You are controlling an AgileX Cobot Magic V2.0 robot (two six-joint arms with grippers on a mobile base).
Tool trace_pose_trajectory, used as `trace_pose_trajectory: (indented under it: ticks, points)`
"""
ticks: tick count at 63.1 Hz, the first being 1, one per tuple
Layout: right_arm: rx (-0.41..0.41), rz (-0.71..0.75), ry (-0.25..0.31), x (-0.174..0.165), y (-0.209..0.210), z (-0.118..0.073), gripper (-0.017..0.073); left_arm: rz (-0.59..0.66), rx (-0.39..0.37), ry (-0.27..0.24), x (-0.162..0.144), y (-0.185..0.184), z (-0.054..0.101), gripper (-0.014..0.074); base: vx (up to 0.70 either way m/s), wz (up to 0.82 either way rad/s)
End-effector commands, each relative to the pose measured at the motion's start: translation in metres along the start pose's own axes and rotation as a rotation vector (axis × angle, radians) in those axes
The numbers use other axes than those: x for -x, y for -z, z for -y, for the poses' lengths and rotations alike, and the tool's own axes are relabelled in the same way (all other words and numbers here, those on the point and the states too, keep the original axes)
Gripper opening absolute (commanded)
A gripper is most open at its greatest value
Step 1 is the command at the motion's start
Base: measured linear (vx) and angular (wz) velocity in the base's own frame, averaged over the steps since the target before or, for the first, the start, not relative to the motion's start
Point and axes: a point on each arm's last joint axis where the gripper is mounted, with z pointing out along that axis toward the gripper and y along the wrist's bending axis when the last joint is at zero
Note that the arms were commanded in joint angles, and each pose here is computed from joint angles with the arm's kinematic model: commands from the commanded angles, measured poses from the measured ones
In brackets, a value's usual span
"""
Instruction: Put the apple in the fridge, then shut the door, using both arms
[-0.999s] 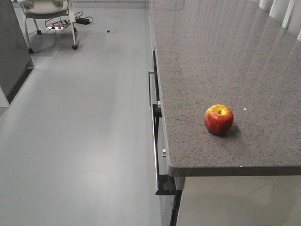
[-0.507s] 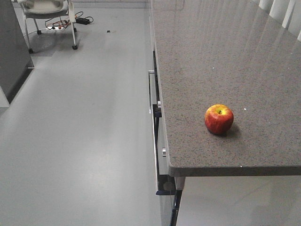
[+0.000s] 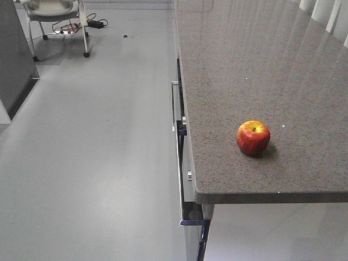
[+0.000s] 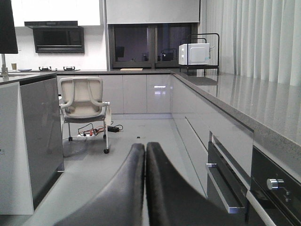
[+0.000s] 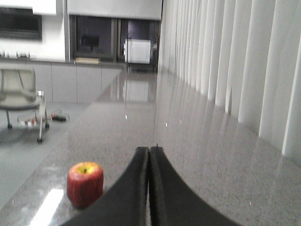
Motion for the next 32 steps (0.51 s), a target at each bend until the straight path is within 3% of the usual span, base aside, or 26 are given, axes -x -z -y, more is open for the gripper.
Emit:
trace_pose_trajectory:
  ticks: [1,14,32]
  points:
    - [-0.003,-0.032,0.032,0.026,-0.006,0.003,-0.0006,0.065,-0.004,0.016,0.0,0.001,0.0,-0.0006,0.0,0.0]
    - [0.01,-0.222,0.032,0.049,-0.032,0.006,-0.0006,0.065,-0.004,0.016,0.0,0.001,0.0,-0.0006,0.0,0.0]
    - [0.061,-0.502,0.047,0.039,-0.078,0.002,-0.0006,0.065,-0.004,0.016,0.0,0.001,0.0,-0.0006,0.0,0.0]
